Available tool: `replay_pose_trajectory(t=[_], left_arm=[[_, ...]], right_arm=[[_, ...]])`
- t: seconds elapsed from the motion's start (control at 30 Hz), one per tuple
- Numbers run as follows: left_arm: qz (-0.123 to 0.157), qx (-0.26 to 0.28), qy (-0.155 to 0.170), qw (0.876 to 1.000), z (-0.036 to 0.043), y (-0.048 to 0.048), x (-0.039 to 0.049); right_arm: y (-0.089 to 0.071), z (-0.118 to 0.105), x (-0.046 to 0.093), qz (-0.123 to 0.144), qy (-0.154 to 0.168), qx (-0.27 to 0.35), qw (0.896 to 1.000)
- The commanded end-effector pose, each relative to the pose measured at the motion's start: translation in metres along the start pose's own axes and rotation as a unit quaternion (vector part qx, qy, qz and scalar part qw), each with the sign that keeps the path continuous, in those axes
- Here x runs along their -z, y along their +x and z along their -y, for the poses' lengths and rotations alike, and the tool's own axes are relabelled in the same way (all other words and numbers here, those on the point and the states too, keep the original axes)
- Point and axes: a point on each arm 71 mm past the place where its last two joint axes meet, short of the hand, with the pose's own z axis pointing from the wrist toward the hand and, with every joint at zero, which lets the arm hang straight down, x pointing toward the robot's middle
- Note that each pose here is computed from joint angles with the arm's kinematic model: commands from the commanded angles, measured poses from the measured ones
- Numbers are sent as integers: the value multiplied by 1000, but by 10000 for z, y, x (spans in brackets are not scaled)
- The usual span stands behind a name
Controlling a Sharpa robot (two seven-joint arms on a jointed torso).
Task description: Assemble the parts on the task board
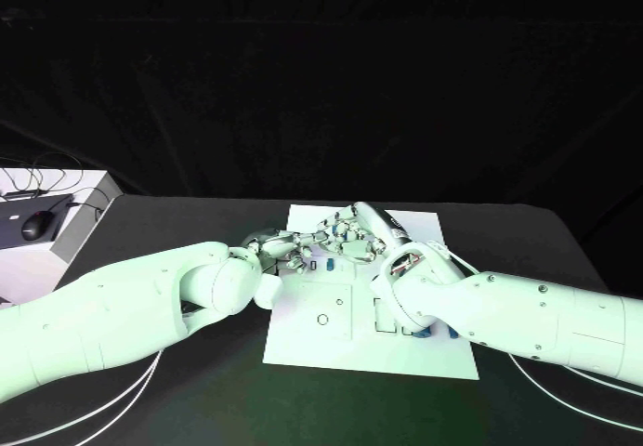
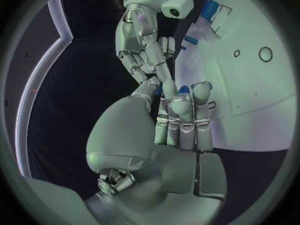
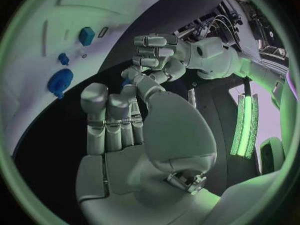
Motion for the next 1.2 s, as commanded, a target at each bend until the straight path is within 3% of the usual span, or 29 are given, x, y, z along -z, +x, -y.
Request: replay_pose_trajectory(t=[0.03,0.47,1.2], left_arm=[[-25,-4,-1,1000,-5,61,6],[-44,-17,-6,999,-16,86,11],[-37,-26,-9,999,-26,1,14]], right_arm=[[-9,0,0,-2,-11,6,1000],[6,-11,7,-17,-24,7,1000],[0,23,24,-33,-26,10,999]])
